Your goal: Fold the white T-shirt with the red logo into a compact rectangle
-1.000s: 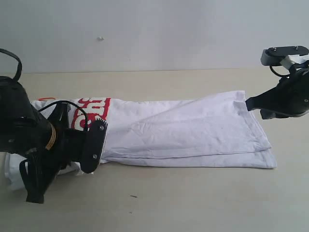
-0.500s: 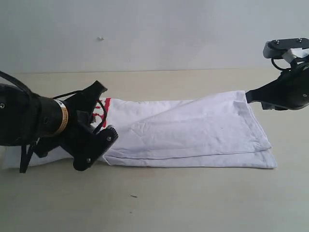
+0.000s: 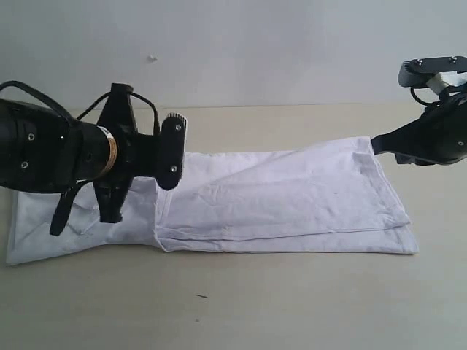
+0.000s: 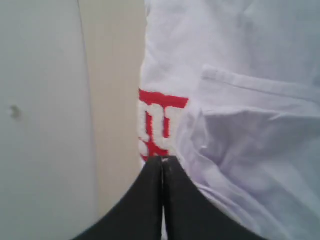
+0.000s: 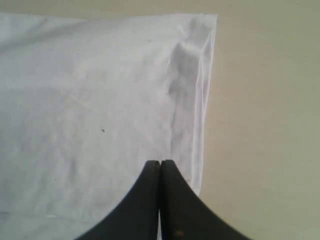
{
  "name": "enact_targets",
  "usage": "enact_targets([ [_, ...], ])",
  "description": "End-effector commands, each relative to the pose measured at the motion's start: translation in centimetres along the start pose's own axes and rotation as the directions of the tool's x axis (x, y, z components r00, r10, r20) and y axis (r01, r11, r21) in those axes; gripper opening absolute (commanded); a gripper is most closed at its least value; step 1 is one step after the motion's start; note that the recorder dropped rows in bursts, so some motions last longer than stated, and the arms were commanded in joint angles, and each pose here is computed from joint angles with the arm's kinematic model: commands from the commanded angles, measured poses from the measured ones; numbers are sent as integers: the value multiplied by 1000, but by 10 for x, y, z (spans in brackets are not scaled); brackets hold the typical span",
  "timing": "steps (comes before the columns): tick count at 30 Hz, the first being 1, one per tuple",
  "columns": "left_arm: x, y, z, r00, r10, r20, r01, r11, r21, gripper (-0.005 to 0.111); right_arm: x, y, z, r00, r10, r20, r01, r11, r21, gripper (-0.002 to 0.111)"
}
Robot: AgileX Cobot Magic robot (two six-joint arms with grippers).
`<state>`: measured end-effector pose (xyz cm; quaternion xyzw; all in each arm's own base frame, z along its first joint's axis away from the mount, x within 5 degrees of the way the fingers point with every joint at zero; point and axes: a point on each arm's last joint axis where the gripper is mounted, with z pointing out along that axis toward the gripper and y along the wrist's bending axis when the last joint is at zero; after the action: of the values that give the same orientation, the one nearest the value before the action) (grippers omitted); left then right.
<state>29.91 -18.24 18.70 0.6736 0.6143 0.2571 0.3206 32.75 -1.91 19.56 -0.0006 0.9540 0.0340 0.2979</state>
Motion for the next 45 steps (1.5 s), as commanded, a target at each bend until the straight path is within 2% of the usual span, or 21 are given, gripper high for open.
enact_targets([
  [1, 14, 3, 3, 861, -500, -97, 508, 857, 91, 0, -1, 0, -3, 1000, -7, 12, 7, 1000, 3, 0],
  [2, 18, 8, 4, 800, -586, -127, 598, 795, 103, 0, -1, 0, -3, 1000, -7, 9, 7, 1000, 2, 0],
  [3, 26, 17, 3, 686, -701, -196, 727, 673, 137, 0, 0, 0, -3, 1000, -7, 2, 7, 1000, -1, 0],
  [4, 35, 22, 3, 604, -750, -269, 797, 569, 203, 0, 1, 0, -3, 1000, -5, -5, 5, 1000, -4, 0],
  [6, 44, 23, 6, 579, -758, -299, 809, 492, 321, 1, 0, 1, -3, 1000, 3, -4, -3, 1000, -7, 0],
  [7, 48, 22, 9, 582, -754, -305, 807, 490, 330, 4, 0, 1, -3, 1000, 3, -4, -3, 1000, -7, 0],
  [9, 51, 16, 18, 602, -730, -323, 794, 508, 333, 28, 0, 1, -3, 1000, 3, -4, -3, 1000, -7, 0],
  [10, 50, 10, 27, 603, -726, -332, 794, 506, 336, 48, 0, 1, -3, 1000, 5, -2, -5, 1000, -7, 0],
  [11, 50, 8, 31, 600, -725, -336, 796, 503, 336, 56, 0, 1, -3, 1000, 4, 0, -4, 1000, -6, 0],
  [15, 56, -3, 57, 553, -755, -353, 832, 474, 289, 59, 0, 0, -3, 1000, 4, 6, -4, 1000, -4, 0],
  [18, 63, -8, 68, 580, -728, -365, 815, 518, 262, 57, 0, 0, -3, 1000, -6, 6, 6, 1000, -4, 0],
  [19, 65, -9, 69, 611, -702, -366, 791, 555, 257, 53, -1, 0, -3, 1000, -10, 10, 10, 1000, -2, 0],
  [21, 67, -8, 69, 633, -682, -366, 773, 585, 247, 46, -1, 0, -3, 1000, -12, 16, 12, 1000, 1, 0],
  [28, 68, -12, 74, 644, -671, -368, 764, 595, 251, 35, -1, 0, -3, 1000, -12, 16, 12, 1000, 1, 0],
  [30, 68, -14, 75, 662, -653, -369, 748, 610, 262, 26, -1, 0, -3, 1000, -12, 16, 12, 1000, 1, 0],
  [34, 72, -9, 74, 730, -589, -348, 677, 691, 251, 0, -1, 0, -3, 1000, -12, 16, 12, 1000, 1, 0],
  [42, 72, 19, 71, 834, -486, -260, 537, 824, 180, 1, -2, 0, -3, 1000, -6, 22, 6, 1000, 0, 0],
  [45, 72, 27, 72, 896, -391, -211, 425, 893, 147, 12, -2, 0, -3, 1000, -4, 22, 4, 1000, 0, 0],
])
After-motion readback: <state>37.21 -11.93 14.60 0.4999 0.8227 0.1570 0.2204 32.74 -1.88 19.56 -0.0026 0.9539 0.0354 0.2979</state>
